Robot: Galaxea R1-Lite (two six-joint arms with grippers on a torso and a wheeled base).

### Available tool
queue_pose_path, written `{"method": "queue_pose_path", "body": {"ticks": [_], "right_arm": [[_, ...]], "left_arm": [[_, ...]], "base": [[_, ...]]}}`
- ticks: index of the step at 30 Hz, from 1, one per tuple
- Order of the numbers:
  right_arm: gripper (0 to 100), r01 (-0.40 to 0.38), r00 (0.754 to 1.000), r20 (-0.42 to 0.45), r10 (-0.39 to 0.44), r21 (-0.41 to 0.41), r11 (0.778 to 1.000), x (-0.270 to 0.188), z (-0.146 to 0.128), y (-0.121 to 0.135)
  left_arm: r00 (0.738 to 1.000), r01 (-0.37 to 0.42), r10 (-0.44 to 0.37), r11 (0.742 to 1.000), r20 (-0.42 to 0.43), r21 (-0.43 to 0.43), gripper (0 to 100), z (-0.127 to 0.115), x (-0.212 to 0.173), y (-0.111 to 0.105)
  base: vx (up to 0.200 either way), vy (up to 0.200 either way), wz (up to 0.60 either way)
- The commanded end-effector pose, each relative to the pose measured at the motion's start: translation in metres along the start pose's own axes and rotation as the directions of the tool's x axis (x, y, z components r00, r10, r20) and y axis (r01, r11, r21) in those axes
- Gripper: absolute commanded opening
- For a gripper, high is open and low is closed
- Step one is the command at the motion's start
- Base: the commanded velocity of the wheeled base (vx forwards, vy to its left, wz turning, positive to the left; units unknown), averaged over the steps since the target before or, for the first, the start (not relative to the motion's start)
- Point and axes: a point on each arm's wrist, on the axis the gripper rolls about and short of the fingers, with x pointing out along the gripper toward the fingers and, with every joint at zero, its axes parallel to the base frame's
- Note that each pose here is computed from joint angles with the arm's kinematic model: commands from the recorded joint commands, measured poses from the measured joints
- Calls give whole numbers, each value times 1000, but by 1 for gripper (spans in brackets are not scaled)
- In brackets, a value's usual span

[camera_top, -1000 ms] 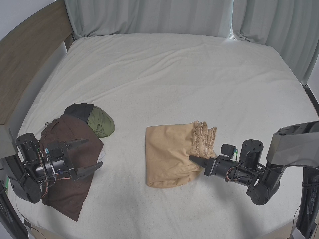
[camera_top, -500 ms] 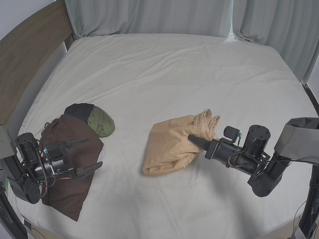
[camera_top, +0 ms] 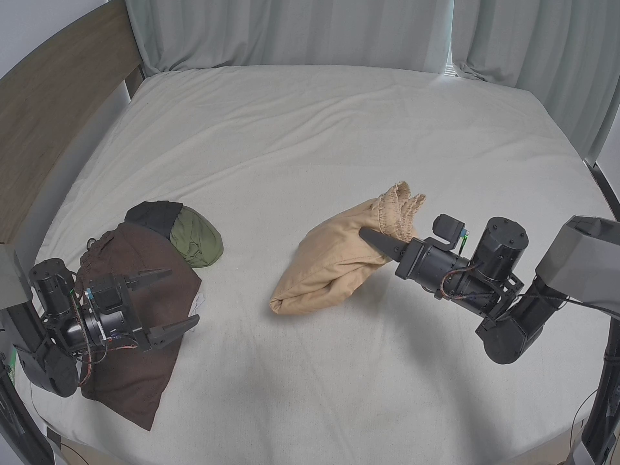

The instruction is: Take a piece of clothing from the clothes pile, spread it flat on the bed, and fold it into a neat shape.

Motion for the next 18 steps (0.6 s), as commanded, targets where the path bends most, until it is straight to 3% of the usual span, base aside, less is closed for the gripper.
{"method": "queue_pose_path", "body": {"ticks": [1,7,18], "right_arm": [[0,-19,1000,19,19,-5,1000,12,6,-3],[0,-69,998,10,70,-16,997,21,8,-6],[0,-76,996,37,77,-32,997,50,19,-25]], "left_arm": [[1000,0,0,1000,-2,-3,100,-1,0,0],[1000,2,-2,1000,-5,-7,100,-1,0,-1],[1000,3,-3,1000,-7,-10,100,-2,0,-1]], "base": [[0,0,0],[0,0,0],[0,0,0]]}}
